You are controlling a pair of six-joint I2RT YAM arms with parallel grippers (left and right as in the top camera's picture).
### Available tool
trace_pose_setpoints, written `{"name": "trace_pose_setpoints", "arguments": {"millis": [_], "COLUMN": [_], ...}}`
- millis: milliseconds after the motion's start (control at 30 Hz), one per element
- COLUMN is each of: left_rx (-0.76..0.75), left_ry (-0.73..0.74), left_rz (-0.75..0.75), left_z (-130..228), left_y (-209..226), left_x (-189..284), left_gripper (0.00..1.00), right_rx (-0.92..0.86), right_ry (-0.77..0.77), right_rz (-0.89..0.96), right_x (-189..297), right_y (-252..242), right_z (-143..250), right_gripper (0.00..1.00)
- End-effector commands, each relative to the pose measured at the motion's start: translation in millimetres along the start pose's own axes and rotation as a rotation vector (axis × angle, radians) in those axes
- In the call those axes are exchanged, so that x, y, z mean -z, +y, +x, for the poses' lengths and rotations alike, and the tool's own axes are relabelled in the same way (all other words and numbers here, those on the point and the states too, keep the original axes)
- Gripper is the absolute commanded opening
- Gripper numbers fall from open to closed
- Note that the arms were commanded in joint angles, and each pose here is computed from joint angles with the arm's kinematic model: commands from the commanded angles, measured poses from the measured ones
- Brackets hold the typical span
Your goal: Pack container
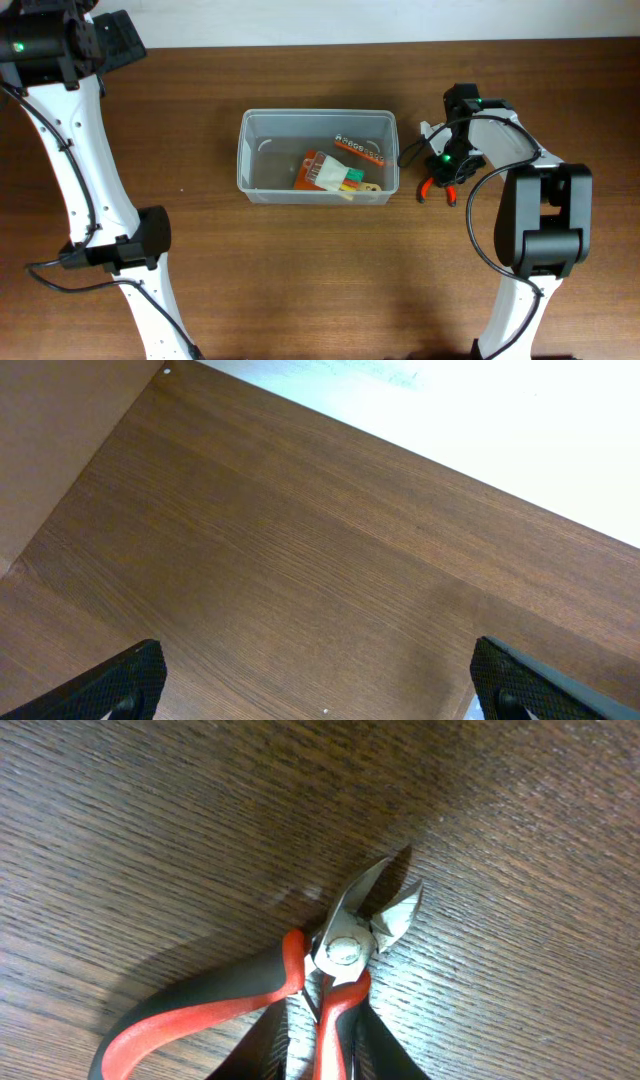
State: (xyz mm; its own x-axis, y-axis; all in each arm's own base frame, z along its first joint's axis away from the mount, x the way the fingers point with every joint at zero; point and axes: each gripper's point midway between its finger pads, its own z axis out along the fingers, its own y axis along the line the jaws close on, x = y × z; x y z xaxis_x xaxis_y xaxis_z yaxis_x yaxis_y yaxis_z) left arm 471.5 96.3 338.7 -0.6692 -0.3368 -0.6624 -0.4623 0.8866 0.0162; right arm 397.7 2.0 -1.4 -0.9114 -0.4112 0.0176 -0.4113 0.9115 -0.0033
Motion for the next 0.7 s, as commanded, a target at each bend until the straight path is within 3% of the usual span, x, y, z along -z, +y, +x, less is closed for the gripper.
{"name": "trace_pose_setpoints", "arguments": {"millis": [0, 533, 667], "left_rx": [0.0, 0.0, 0.0], "left_ry": [-0.031, -0.031, -0.031], "left_rz": [-0.013, -0.013, -0.013], "left_z": [-5.4, -5.4, -5.4], "left_y": [8.2, 8.2, 8.2], "left_x": [13.3, 13.3, 13.3], "left_gripper": [0.99, 0.99, 0.99], "right_rx": [0.003, -0.001, -0.005], "right_ry": [0.033, 0.036, 0.038], "right_rz": [-0.012, -0.013, -0.014], "right_x": [-13.4, -13.4, -13.4], "right_y": [5.9, 6.0, 6.2], "right_z": [3.9, 4.6, 5.0], "right_gripper": [0.21, 0.19, 0.13]}}
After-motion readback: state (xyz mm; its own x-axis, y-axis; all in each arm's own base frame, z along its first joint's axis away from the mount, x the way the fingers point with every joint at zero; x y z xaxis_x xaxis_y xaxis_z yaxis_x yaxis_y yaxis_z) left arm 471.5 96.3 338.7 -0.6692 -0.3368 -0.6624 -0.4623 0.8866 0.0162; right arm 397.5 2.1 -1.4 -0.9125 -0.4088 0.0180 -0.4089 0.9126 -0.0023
